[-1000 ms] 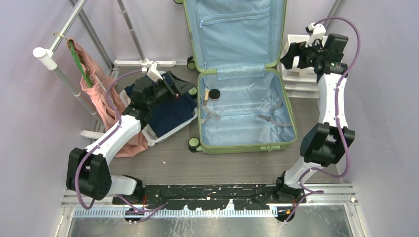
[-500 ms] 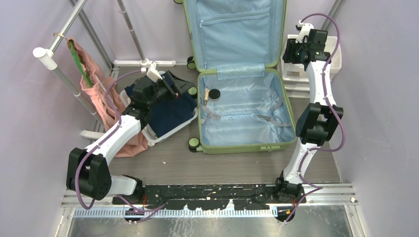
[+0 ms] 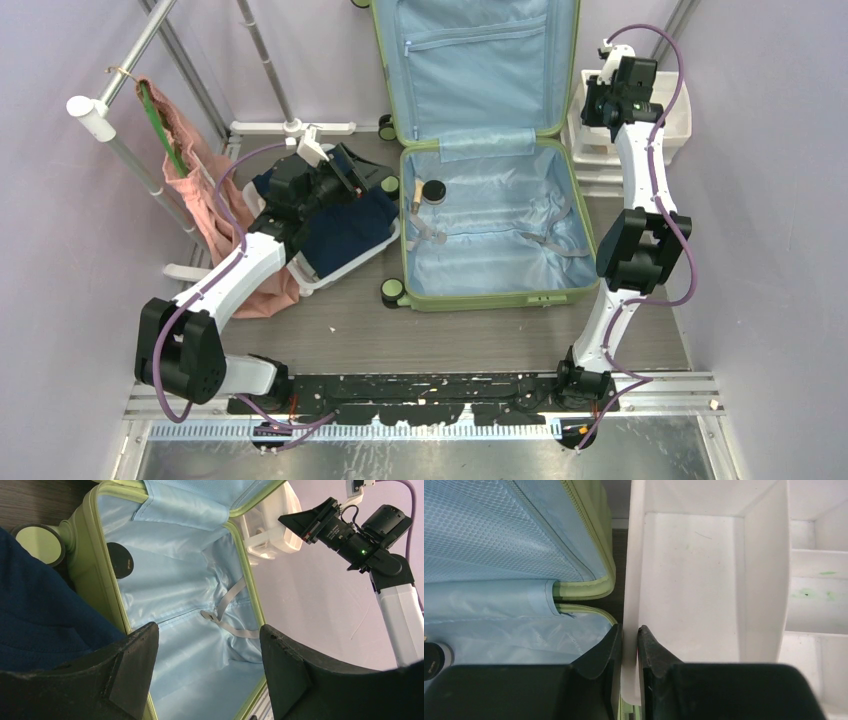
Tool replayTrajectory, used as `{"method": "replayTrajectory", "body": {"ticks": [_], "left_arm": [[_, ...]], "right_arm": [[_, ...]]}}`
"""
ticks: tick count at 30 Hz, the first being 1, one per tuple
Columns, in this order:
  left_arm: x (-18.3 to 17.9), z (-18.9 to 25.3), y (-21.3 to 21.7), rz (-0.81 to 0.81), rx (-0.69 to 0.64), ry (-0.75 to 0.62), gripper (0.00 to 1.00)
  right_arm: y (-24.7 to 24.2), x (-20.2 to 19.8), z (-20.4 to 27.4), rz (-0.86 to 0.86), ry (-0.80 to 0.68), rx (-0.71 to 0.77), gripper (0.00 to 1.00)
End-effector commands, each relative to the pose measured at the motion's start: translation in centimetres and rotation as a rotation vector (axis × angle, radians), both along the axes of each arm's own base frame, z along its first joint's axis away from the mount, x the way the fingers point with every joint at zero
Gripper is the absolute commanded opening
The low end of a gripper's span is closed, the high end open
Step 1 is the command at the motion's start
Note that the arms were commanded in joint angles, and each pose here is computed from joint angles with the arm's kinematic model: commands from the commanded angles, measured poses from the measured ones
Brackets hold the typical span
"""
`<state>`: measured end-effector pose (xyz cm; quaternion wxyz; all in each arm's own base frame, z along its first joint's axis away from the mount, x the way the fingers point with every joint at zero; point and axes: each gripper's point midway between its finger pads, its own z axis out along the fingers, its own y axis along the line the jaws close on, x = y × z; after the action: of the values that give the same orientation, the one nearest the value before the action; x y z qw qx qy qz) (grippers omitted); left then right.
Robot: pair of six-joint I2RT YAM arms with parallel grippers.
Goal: Open, take out, and arrange the luggage
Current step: Adjust the luggage at the center of the board.
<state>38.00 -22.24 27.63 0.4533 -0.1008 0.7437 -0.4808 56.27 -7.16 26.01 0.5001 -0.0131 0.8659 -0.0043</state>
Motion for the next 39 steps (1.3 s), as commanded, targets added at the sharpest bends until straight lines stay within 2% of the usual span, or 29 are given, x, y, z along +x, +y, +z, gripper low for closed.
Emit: {"method": "replayTrajectory", "body": {"ticks": [1,21,28,39], "left_arm": [[0.5,2.9,0.0,0.007,-0.031,-0.086,0.74],[-0.7,3.6,-1.1,-0.041,-0.038,-0.098,0.74],[-1.5,3.8,-1.5,-0.057,-0.041,-0.105,0.74],[-2.7,4.0,-1.4,-0.061,-0.038,-0.109,0.74]], "right_arm": [[0.1,-0.9,4.1,-0.016,-0.098,-0.027,0.12],[-0.6,-7.7,5.4,-0.037,-0.062,-0.054,0.09],[-0.6,-7.9,7.0,-0.035,-0.098,-0.065,0.08],[-0.8,-6.0,8.9,-0.026,-0.139,-0.068,0.08]]}}
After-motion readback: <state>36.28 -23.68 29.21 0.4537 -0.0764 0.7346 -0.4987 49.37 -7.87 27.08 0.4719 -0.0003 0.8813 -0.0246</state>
